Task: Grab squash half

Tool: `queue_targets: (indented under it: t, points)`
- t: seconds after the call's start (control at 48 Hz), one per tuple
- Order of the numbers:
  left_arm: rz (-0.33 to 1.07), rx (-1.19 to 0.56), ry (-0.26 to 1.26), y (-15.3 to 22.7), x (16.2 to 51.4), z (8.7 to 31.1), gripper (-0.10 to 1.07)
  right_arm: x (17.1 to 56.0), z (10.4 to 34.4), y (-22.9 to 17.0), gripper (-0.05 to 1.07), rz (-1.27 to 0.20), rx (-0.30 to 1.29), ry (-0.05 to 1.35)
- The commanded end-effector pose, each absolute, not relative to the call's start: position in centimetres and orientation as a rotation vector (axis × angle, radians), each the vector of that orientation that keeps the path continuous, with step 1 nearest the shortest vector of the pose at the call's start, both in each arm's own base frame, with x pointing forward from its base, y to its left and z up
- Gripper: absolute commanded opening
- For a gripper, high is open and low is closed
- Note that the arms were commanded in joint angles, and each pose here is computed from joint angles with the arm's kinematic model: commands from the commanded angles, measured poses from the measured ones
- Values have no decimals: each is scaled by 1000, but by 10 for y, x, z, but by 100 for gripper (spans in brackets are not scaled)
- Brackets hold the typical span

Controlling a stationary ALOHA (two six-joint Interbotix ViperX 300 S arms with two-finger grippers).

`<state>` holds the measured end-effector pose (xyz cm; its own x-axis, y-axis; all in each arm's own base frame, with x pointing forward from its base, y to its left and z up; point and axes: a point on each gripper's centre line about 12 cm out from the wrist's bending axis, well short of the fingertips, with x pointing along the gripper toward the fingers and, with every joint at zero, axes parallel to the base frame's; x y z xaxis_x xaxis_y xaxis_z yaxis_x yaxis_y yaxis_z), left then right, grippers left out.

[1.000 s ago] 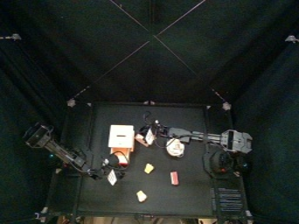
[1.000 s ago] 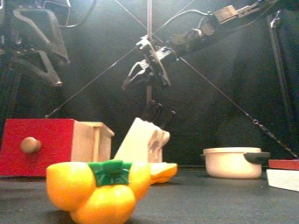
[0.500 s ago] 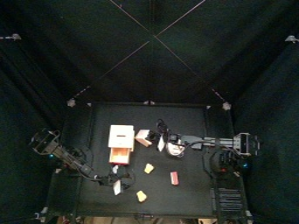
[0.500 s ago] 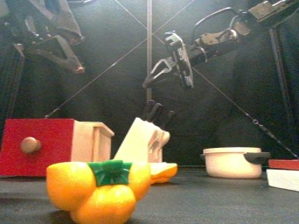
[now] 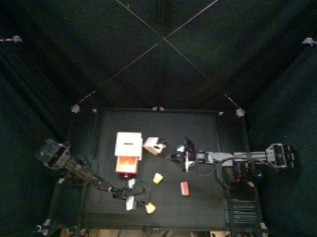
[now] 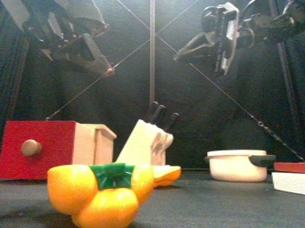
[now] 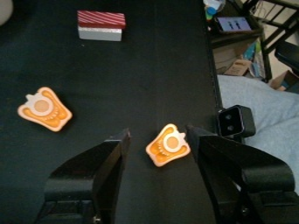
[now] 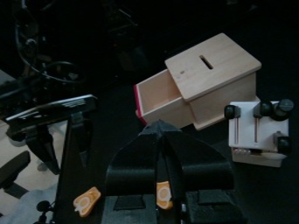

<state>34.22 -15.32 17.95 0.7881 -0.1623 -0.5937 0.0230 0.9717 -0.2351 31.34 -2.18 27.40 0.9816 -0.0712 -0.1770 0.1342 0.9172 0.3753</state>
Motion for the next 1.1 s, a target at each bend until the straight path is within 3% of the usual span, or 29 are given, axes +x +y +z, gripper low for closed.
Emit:
queue_targets:
  t: [0.0,0.188,0.333,0.562,1.083]
  points:
    - [-133,-235,655,-158,354,182,93,299,284,-18,26,-87,403,99]
    - [-177,-207,679,-165,364,173,102,282,284,-18,26,-86,398,73]
    - [-244,-139,681,-174,370,169,103,275,283,-18,26,-86,398,68]
    - [-359,30,719,-188,376,143,103,274,283,-18,26,-86,398,66]
    - [-421,180,737,-198,379,121,102,274,282,-19,26,-90,399,69]
